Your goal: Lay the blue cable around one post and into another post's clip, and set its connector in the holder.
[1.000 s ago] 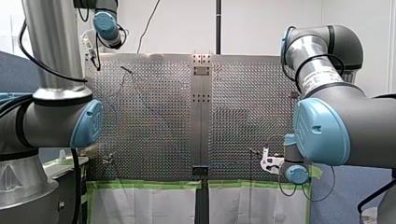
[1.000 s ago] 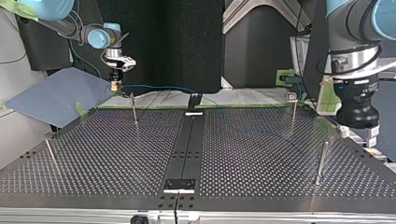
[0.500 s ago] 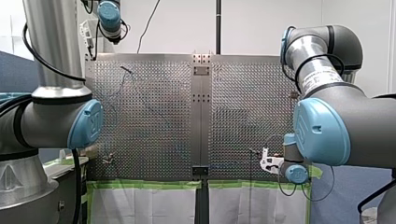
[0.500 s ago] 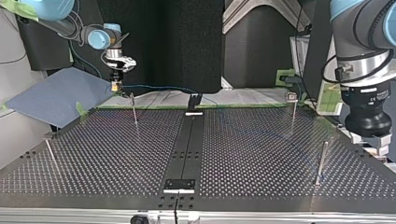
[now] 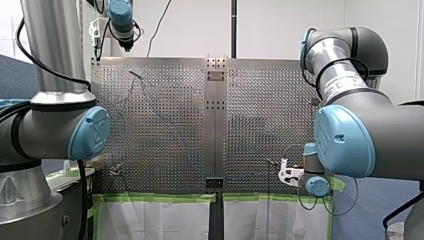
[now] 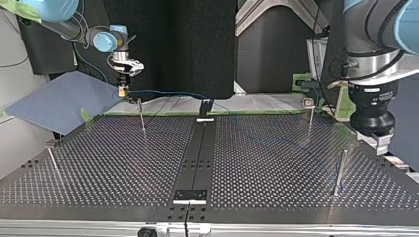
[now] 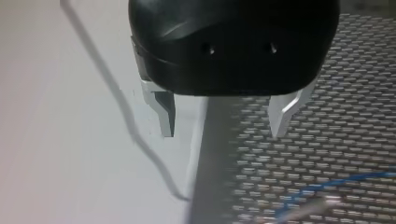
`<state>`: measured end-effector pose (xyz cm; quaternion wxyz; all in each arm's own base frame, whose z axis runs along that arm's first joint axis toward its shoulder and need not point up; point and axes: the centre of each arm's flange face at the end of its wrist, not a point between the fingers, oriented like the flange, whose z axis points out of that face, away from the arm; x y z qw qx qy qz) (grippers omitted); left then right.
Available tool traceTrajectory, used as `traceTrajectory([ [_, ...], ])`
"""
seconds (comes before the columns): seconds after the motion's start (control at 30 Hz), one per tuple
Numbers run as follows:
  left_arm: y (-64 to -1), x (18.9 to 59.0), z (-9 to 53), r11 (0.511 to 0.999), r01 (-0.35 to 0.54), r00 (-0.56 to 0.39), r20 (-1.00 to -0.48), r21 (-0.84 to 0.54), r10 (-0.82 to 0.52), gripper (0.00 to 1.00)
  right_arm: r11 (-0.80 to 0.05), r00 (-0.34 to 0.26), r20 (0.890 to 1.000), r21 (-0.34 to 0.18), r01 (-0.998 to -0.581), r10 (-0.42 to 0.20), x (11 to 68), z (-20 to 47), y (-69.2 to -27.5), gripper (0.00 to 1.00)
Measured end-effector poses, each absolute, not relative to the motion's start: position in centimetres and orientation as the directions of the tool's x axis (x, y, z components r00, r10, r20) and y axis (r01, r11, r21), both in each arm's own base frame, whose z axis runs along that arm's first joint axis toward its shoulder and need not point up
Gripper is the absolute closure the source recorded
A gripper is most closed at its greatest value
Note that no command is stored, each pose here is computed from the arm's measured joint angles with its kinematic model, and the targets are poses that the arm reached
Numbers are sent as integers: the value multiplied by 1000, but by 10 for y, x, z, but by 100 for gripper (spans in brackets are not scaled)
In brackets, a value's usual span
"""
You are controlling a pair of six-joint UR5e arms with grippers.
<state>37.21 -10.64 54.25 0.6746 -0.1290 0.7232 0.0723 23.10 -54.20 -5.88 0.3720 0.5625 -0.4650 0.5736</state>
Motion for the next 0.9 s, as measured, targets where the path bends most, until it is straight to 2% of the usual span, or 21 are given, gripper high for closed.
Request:
traceTrajectory([
  [0.17,-114,367,523,963,-269,-154,-987,2,-41,1,-292,-91,991,-117,-949,-98,231,-59,-542,100],
  [0.37,-122,363,512,969,-245,-227,-974,38,-19,1,-292,-93,991,-119,-949,-99,231,-59,-542,100],
  [0.73,-127,351,505,972,-225,-314,-949,69,-5,1,-291,-95,990,-121,-949,-100,231,-59,-542,100],
  [0.9,-125,345,503,965,-247,-354,-935,91,-3,1,-291,-94,990,-119,-949,-101,231,-60,-541,100],
])
